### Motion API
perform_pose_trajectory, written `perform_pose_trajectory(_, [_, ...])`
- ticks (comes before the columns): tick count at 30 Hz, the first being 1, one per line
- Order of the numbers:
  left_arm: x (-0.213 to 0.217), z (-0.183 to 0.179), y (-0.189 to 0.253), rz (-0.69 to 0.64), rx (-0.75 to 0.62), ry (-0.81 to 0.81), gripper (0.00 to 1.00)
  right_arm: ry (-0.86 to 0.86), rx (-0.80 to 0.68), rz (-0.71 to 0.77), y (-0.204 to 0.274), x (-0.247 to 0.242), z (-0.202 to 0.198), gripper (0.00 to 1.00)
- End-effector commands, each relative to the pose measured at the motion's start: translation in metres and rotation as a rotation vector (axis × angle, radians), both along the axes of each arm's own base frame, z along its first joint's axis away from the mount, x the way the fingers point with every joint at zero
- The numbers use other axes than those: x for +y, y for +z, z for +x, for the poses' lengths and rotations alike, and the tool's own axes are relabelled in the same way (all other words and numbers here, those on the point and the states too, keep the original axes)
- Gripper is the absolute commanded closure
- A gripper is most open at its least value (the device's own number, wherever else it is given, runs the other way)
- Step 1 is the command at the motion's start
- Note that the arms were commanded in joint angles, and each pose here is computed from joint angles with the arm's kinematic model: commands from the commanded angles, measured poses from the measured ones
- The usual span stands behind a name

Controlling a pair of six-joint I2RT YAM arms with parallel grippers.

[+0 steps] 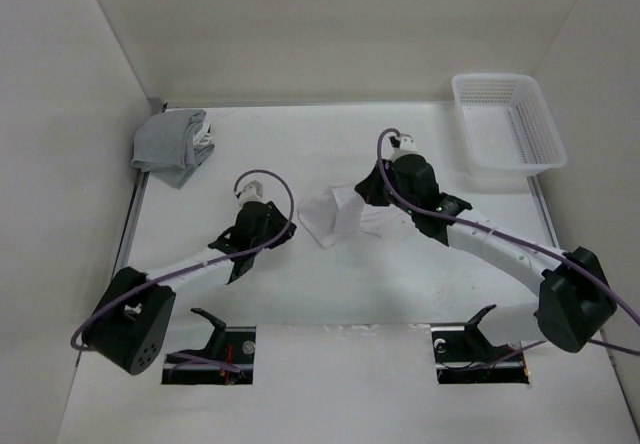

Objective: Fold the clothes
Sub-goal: Move the tank top to the center of the board, then flatten the tank top out

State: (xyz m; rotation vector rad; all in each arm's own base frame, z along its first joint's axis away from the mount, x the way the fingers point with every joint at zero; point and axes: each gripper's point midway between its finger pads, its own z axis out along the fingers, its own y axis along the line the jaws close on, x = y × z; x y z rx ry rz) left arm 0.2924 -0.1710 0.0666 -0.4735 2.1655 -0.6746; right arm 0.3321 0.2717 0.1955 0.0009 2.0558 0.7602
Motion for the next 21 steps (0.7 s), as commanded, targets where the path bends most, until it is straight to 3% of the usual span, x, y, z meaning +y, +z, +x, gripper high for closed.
perform_pose_trajectory(1, [-0.035,0.002,0.003,0.031,-0.001,-0.097,0.73,-0.138,0.021,0.018,-0.012,-0.049,-0.009,0.97])
perform_pose_trajectory(5, [-0.059,0.001,-0.006,0.051,0.006,-0.15,0.6,-0.208,0.041,0.017,-0.028,-0.08,-0.029,0.96])
perform_pose_trajectory(10, [-0.095,0.021,-0.018,0.034,-0.013,-0.2,0.56,-0.203,0.005,0.06,-0.02,-0.09,-0.036,0.96])
perform_pose_trajectory(11, [-0.098,0.025,-0.019,0.033,-0.014,-0.201,0.58,-0.201,-0.008,0.067,-0.014,-0.09,-0.036,0.96])
perform_pose_trajectory(16, [-0.117,0.049,0.009,0.001,-0.077,-0.206,0.92,-0.195,-0.071,0.069,0.012,-0.09,-0.023,0.96])
perform_pose_trajectory(21, [-0.104,0.065,0.105,-0.029,-0.253,-0.167,0.99,-0.184,-0.207,0.119,0.082,-0.089,-0.009,0.97])
